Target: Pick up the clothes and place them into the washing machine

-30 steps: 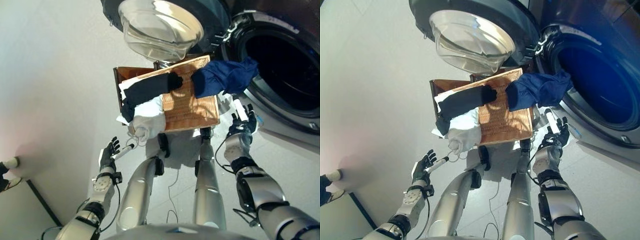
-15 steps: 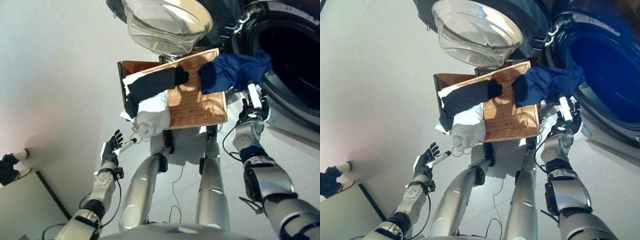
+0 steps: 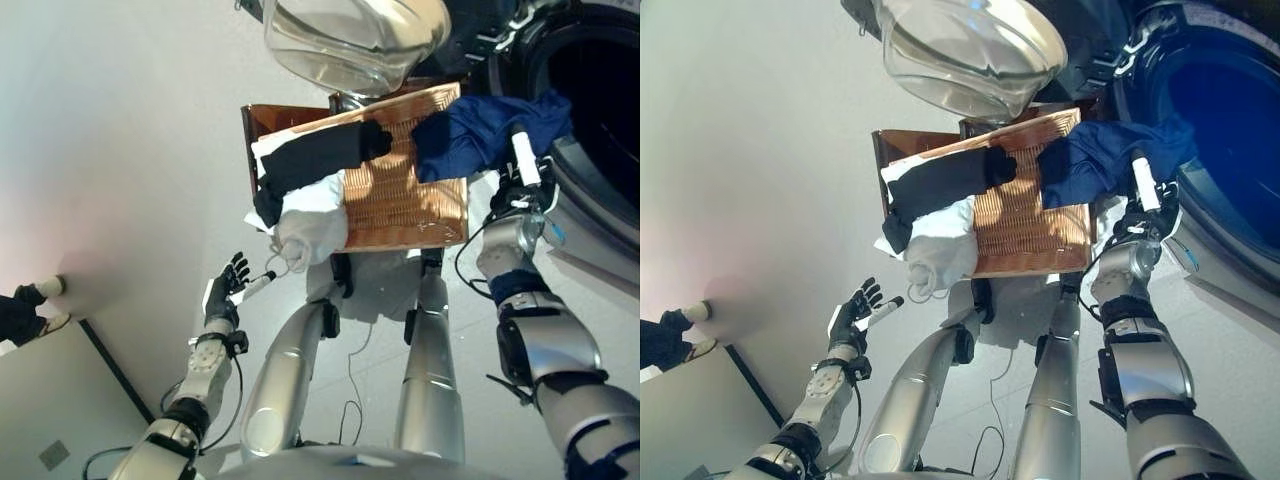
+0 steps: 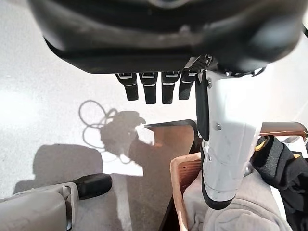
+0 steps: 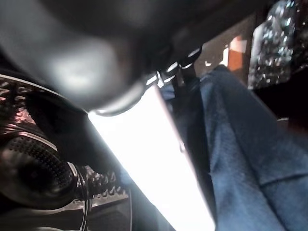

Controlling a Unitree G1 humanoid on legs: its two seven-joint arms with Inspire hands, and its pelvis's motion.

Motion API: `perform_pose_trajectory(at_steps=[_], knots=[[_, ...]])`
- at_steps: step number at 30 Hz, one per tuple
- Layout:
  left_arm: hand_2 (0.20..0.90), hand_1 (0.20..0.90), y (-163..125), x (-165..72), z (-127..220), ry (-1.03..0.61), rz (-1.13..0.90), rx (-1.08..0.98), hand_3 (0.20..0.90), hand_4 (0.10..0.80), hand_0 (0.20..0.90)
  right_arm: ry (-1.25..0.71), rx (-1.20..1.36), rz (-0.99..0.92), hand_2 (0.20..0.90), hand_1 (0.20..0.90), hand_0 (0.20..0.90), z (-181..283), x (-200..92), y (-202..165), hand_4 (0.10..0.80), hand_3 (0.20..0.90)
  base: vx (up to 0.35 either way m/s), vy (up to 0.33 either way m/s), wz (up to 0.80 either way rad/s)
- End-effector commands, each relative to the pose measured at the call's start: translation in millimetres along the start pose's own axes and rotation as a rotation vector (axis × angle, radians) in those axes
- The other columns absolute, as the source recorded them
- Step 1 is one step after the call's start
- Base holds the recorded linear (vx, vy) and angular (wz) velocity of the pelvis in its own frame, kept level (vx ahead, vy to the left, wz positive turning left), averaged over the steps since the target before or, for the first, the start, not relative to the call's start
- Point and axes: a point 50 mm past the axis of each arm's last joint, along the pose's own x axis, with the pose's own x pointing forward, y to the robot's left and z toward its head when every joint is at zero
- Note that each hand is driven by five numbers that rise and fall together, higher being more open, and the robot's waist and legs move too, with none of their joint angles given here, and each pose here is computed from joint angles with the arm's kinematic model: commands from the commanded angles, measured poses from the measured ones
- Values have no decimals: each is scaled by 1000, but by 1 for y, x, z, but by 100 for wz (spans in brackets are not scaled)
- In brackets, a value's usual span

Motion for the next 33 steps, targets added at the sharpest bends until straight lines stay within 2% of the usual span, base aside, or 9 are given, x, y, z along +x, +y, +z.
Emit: perform_pose_trajectory(at_steps=[1,13,14,15,16,22,33], knots=[[900,900,49,-15,3,-37,105,60,900,800,900,-130,2,142,900,900,900,37,7,28,800,900,-10,-2,5],[900,900,56,-15,0,-12,131,69,900,800,900,-194,71,259,900,900,900,62,8,67,800,900,0,-2,2],[900,900,56,-15,0,-12,134,67,900,800,900,-206,80,269,647,647,647,66,8,71,620,647,0,0,0],[900,900,56,-15,0,-11,133,62,900,800,900,-216,89,276,453,453,453,69,8,73,480,453,0,0,0],[900,900,56,-14,0,-10,134,60,900,800,900,-225,88,281,200,200,200,71,8,75,300,200,0,0,0],[900,900,56,-15,-2,-1,148,62,900,800,900,-275,92,257,200,200,200,83,8,75,300,200,0,0,0],[900,900,56,-15,-4,8,151,64,900,800,900,-268,4,207,200,200,200,76,8,61,300,200,2,3,-1]])
